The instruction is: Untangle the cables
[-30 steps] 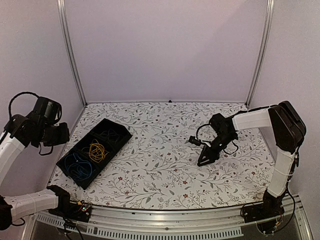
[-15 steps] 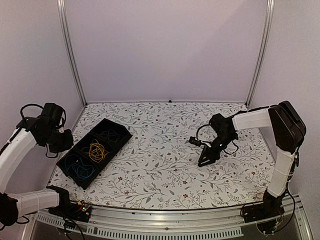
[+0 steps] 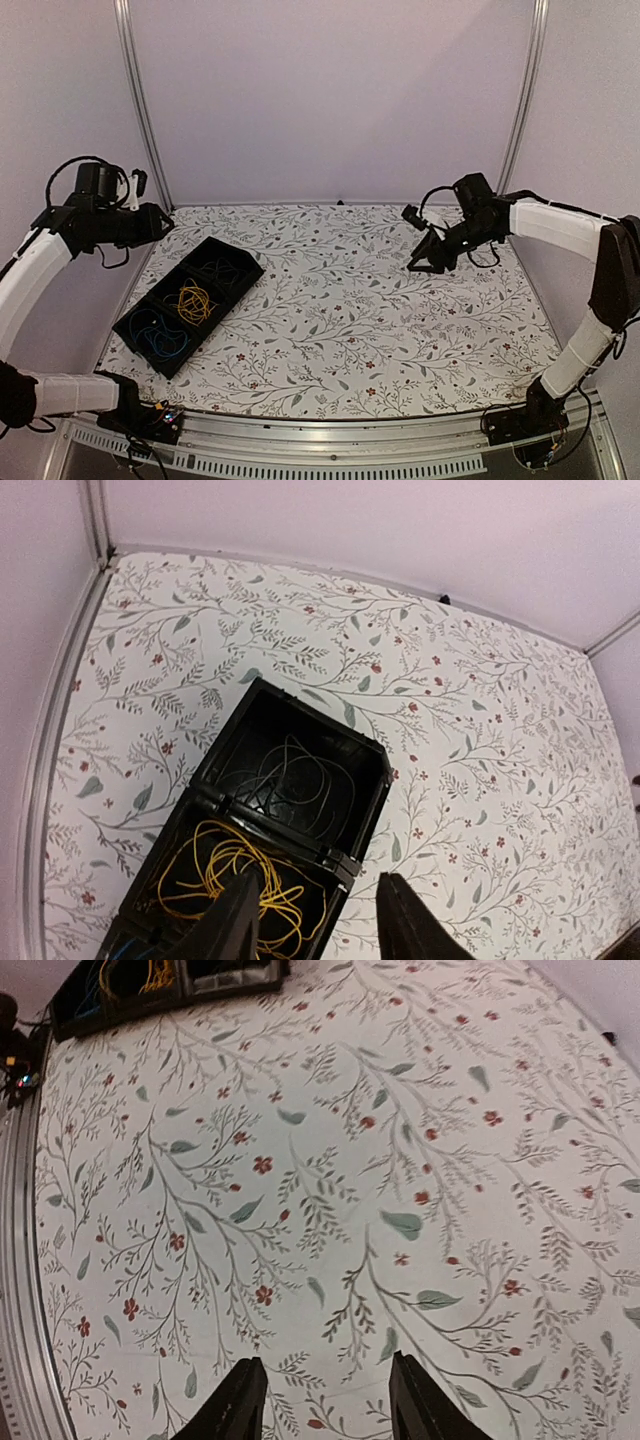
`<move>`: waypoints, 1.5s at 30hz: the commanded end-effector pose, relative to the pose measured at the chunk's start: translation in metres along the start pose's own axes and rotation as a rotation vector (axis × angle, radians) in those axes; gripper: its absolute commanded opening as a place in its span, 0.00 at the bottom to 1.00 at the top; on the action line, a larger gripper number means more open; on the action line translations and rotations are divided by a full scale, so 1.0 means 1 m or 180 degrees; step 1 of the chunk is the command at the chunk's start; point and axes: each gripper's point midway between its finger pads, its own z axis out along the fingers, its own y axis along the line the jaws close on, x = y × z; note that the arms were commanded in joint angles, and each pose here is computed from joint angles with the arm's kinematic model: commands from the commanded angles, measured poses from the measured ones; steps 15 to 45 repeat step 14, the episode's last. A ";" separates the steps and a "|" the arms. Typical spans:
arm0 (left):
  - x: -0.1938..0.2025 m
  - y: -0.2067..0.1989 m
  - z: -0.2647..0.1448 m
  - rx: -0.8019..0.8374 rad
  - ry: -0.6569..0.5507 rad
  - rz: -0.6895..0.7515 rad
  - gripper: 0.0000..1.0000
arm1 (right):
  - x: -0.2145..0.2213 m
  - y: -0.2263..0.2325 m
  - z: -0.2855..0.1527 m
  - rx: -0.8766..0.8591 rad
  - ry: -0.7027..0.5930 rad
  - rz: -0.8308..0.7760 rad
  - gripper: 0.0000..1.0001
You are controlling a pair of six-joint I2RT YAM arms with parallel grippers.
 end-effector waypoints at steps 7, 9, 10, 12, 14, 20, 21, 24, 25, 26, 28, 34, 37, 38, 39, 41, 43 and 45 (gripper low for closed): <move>-0.093 -0.064 0.021 0.0637 -0.0681 0.0698 1.00 | -0.059 -0.126 -0.209 0.2165 -0.1248 0.0843 0.99; -0.104 -0.076 0.016 0.0665 -0.0843 0.0795 1.00 | -0.057 -0.125 -0.216 0.2259 -0.1241 0.0936 0.99; -0.108 -0.082 0.013 0.0675 -0.0951 0.0832 1.00 | -0.053 -0.122 -0.215 0.2269 -0.1241 0.0944 0.99; -0.107 -0.086 0.012 0.0653 -0.1084 0.0857 1.00 | -0.051 -0.111 -0.212 0.2228 -0.1355 0.0865 0.99; -0.099 -0.085 0.014 0.0643 -0.1159 0.0837 1.00 | -0.048 -0.100 -0.210 0.2175 -0.1446 0.0817 0.99; -0.099 -0.085 0.014 0.0643 -0.1159 0.0837 1.00 | -0.048 -0.100 -0.210 0.2175 -0.1446 0.0817 0.99; -0.099 -0.085 0.014 0.0643 -0.1159 0.0837 1.00 | -0.048 -0.100 -0.210 0.2175 -0.1446 0.0817 0.99; -0.099 -0.085 0.014 0.0643 -0.1159 0.0837 1.00 | -0.048 -0.100 -0.210 0.2175 -0.1446 0.0817 0.99; -0.099 -0.085 0.014 0.0643 -0.1159 0.0837 1.00 | -0.048 -0.100 -0.210 0.2175 -0.1446 0.0817 0.99; -0.099 -0.085 0.014 0.0643 -0.1159 0.0837 1.00 | -0.048 -0.100 -0.210 0.2175 -0.1446 0.0817 0.99; -0.099 -0.085 0.014 0.0643 -0.1159 0.0837 1.00 | -0.048 -0.100 -0.210 0.2175 -0.1446 0.0817 0.99; -0.099 -0.085 0.014 0.0643 -0.1159 0.0837 1.00 | -0.048 -0.100 -0.210 0.2175 -0.1446 0.0817 0.99; -0.099 -0.085 0.014 0.0643 -0.1159 0.0837 1.00 | -0.048 -0.100 -0.210 0.2175 -0.1446 0.0817 0.99; -0.099 -0.085 0.014 0.0643 -0.1159 0.0837 1.00 | -0.048 -0.100 -0.210 0.2175 -0.1446 0.0817 0.99; -0.099 -0.085 0.014 0.0643 -0.1159 0.0837 1.00 | -0.048 -0.100 -0.210 0.2175 -0.1446 0.0817 0.99; -0.099 -0.085 0.014 0.0643 -0.1159 0.0837 1.00 | -0.048 -0.100 -0.210 0.2175 -0.1446 0.0817 0.99; -0.099 -0.085 0.014 0.0643 -0.1159 0.0837 1.00 | -0.048 -0.100 -0.210 0.2175 -0.1446 0.0817 0.99; -0.099 -0.085 0.014 0.0643 -0.1159 0.0837 1.00 | -0.048 -0.100 -0.210 0.2175 -0.1446 0.0817 0.99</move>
